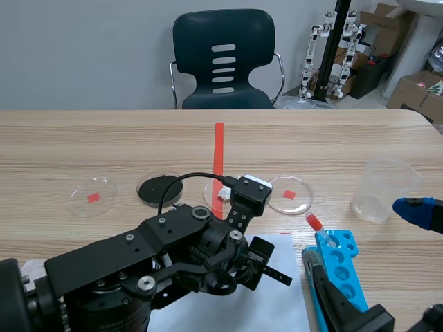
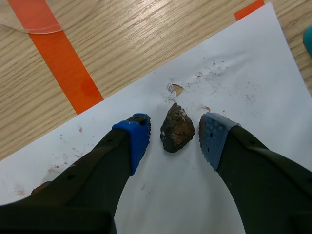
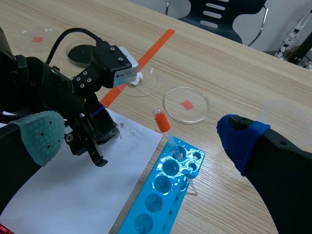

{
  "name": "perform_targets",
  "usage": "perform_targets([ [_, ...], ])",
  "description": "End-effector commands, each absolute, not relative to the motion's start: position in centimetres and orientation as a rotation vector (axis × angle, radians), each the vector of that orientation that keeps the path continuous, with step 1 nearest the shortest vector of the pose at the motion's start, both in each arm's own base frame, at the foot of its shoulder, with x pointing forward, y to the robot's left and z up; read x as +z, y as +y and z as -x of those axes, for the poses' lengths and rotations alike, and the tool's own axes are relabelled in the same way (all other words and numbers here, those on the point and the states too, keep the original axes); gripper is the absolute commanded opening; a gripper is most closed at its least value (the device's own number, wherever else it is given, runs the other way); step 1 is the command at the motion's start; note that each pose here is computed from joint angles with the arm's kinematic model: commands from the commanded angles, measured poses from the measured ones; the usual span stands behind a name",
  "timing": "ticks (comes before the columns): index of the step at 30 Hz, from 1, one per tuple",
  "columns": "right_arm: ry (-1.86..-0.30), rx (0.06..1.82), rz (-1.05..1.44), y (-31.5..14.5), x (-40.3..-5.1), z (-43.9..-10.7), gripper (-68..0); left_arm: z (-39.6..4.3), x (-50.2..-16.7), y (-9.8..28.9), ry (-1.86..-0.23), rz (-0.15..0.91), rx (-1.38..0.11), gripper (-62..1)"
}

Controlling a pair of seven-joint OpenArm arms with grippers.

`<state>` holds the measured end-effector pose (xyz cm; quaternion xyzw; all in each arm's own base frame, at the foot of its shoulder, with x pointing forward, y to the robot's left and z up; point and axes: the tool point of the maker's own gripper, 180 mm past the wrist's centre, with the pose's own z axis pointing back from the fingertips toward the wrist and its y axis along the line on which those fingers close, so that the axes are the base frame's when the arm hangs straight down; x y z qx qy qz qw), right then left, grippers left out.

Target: Pick up the right mineral with the left hand

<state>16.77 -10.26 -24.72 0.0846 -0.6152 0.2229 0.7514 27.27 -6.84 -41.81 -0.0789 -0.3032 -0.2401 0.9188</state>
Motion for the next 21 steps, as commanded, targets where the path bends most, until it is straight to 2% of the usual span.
perform_targets([
  [1,-1.371,0.490,-0.191,-10.18,-24.14,-17.09,0.4,-27.45,-41.05,-7.66,-0.645,0.183,-0.495,-35.5],
  [16,-1.371,0.490,-0.191,-10.18,-24.14,-17.09,0.4,-27.55,-41.76,-7.73,-0.650,0.177,-0.488,-35.6],
  [21,-1.371,0.490,-0.191,-10.18,-24.14,-17.09,0.4,-27.63,-41.70,-7.76,-0.656,0.178,-0.487,-46.1],
])
